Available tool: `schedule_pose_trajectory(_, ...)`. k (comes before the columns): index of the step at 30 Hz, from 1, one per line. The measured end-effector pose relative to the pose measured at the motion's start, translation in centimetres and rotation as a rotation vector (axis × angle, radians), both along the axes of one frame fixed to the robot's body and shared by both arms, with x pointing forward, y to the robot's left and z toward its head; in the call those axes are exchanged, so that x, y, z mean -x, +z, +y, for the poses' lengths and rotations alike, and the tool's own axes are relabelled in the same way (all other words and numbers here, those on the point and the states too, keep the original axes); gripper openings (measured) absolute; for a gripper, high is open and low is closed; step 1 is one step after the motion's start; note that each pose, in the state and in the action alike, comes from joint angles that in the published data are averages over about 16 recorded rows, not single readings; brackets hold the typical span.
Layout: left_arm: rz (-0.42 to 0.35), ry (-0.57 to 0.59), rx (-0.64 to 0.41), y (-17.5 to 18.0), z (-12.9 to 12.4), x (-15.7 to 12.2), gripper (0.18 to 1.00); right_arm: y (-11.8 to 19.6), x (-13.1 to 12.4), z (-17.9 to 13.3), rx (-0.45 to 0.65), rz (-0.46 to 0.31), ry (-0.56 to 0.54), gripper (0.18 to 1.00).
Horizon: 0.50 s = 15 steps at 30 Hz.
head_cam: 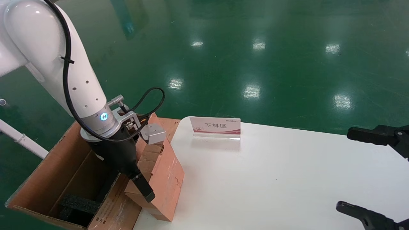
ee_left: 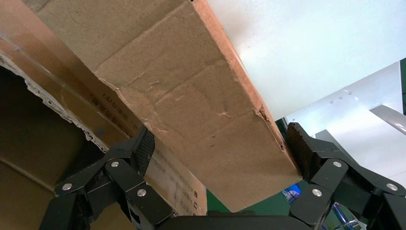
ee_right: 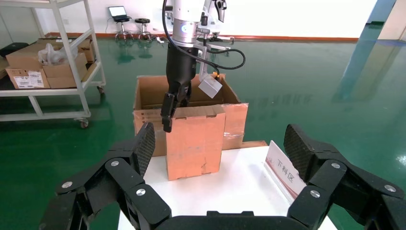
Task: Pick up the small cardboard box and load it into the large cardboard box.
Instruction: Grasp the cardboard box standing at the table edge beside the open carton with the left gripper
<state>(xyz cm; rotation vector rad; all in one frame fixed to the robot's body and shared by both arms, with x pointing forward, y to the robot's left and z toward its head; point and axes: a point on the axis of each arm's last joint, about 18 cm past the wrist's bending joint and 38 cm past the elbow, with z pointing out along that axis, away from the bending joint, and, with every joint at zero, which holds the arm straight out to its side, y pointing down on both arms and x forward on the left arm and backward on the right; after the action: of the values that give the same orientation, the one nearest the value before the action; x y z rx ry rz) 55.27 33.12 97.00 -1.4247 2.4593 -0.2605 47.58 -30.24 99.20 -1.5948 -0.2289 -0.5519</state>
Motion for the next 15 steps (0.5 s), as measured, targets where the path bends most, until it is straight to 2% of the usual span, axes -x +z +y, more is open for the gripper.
schedule_pose_trajectory(15,-0.003,-0.003,0.0,0.02,-0.02,-0.01,0.998,0.0,0.0,0.0,0.0,0.0,0.0,1.001)
